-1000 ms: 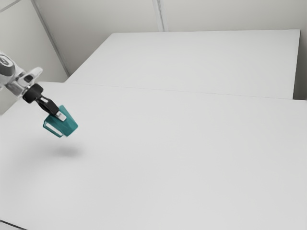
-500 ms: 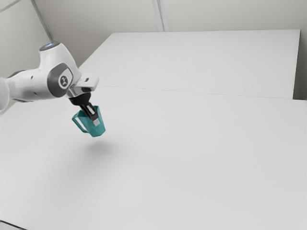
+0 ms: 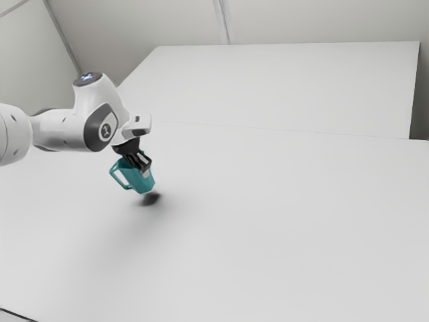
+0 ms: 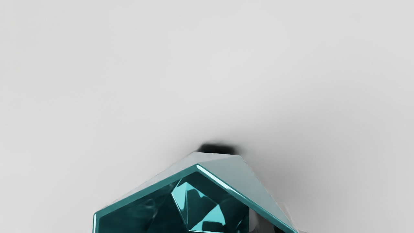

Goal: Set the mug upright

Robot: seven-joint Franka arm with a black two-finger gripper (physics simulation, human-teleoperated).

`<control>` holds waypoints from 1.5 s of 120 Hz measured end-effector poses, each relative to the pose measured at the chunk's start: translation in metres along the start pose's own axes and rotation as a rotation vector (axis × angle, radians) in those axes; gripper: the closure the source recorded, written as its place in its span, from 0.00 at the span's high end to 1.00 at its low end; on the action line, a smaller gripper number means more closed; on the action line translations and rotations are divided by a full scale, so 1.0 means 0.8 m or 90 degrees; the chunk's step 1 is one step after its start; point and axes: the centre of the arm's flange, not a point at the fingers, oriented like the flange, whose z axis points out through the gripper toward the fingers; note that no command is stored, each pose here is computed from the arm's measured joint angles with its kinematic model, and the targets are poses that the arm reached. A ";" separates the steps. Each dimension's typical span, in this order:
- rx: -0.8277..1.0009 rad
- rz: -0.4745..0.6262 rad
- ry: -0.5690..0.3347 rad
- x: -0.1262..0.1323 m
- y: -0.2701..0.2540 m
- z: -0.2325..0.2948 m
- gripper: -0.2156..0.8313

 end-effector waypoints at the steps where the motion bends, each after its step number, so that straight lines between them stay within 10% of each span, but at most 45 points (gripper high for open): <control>1: 0.000 -0.004 -0.001 -0.001 -0.002 0.001 0.04; 79: 0.002 -0.094 -0.023 0.008 -0.017 0.054 0.06; 121: -0.001 -0.095 0.014 0.018 0.000 0.002 0.61; 180: -0.005 -0.063 0.024 0.083 0.009 -0.260 0.78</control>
